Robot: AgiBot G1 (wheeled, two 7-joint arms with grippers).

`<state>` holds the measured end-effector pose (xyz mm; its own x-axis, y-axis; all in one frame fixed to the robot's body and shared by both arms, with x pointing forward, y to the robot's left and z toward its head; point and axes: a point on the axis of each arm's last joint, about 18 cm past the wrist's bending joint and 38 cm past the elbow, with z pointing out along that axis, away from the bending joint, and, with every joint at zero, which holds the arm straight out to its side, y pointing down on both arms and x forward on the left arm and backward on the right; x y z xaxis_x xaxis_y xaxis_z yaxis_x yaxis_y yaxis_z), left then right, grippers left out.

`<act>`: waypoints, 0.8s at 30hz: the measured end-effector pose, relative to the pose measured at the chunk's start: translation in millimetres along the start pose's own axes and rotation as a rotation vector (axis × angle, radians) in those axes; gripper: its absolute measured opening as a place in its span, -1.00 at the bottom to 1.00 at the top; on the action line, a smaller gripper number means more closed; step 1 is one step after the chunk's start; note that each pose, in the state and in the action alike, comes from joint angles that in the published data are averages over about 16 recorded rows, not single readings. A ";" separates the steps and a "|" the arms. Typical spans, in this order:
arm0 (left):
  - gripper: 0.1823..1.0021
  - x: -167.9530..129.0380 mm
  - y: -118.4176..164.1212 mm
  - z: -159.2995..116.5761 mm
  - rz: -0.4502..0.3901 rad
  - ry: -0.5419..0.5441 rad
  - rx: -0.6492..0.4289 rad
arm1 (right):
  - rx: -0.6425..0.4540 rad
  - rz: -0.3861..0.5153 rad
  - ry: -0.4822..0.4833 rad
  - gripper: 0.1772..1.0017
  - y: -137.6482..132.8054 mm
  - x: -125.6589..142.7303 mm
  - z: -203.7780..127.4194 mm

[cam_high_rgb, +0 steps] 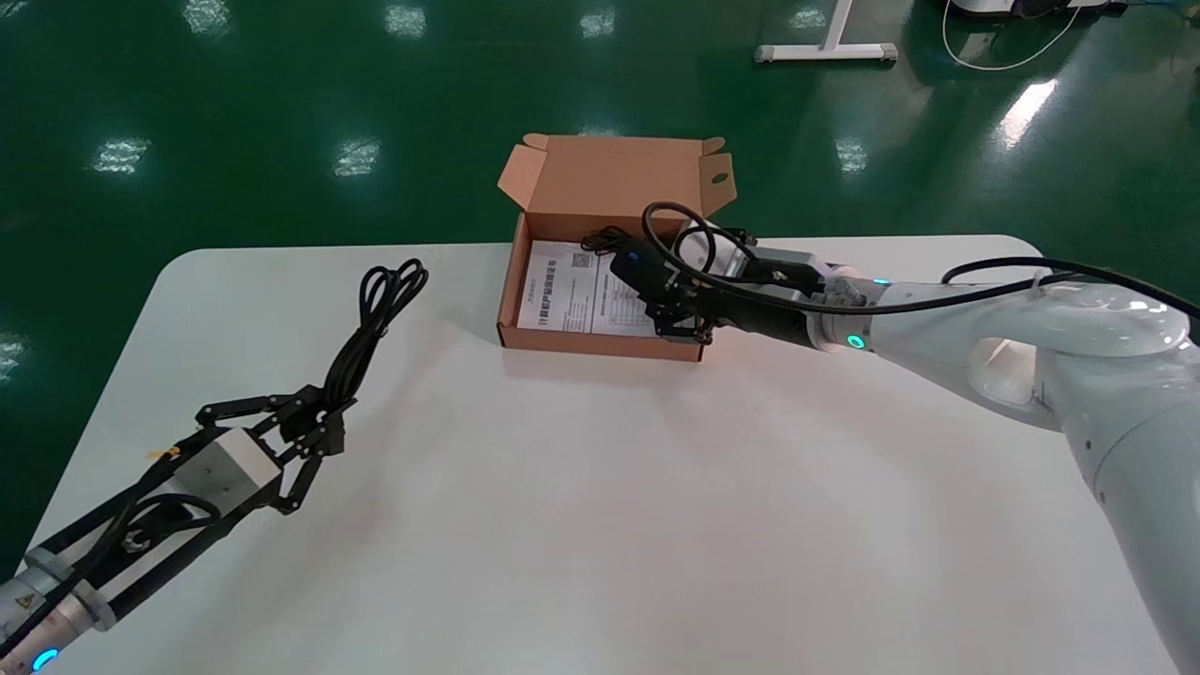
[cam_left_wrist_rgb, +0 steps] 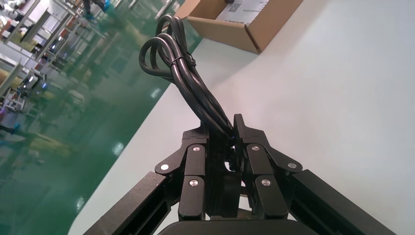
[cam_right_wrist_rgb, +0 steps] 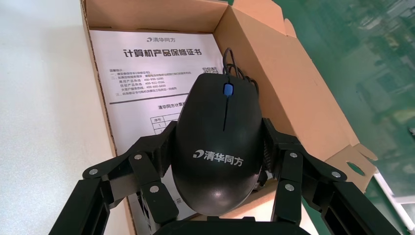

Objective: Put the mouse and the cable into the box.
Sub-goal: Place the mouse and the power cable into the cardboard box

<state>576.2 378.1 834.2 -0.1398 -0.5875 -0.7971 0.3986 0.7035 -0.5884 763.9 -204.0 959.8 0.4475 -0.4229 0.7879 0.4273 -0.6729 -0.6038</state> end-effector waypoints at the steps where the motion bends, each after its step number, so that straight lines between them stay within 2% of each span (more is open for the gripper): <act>1: -0.77 -0.7 -0.8 1.1 0.007 0.002 0.001 | 0.000 0.001 0.001 0.03 -0.1 0.0 0.1; 10: -0.77 -11.1 -15.5 19.6 0.106 0.025 0.027 | -0.005 0.004 0.003 0.15 0.8 0.9 -0.4; 14: -0.77 -16.2 -27.1 34.6 0.164 0.036 0.049 | -0.009 0.013 0.008 0.28 5.4 5.8 -7.2; 19: -0.77 -24.8 -45.5 58.9 0.235 0.040 0.082 | -0.001 0.039 -0.005 0.48 19.4 14.1 -31.4; 24: -0.77 -32.1 -66.8 88.9 0.318 0.047 0.120 | 0.014 0.088 -0.016 0.67 42.0 24.9 -72.9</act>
<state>634.6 314.4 911.1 -0.0315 -0.3255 -0.9450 0.5324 0.7947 -0.2915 735.7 -287.1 962.9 0.4960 -0.4705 0.7298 0.3969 -0.6247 -0.6725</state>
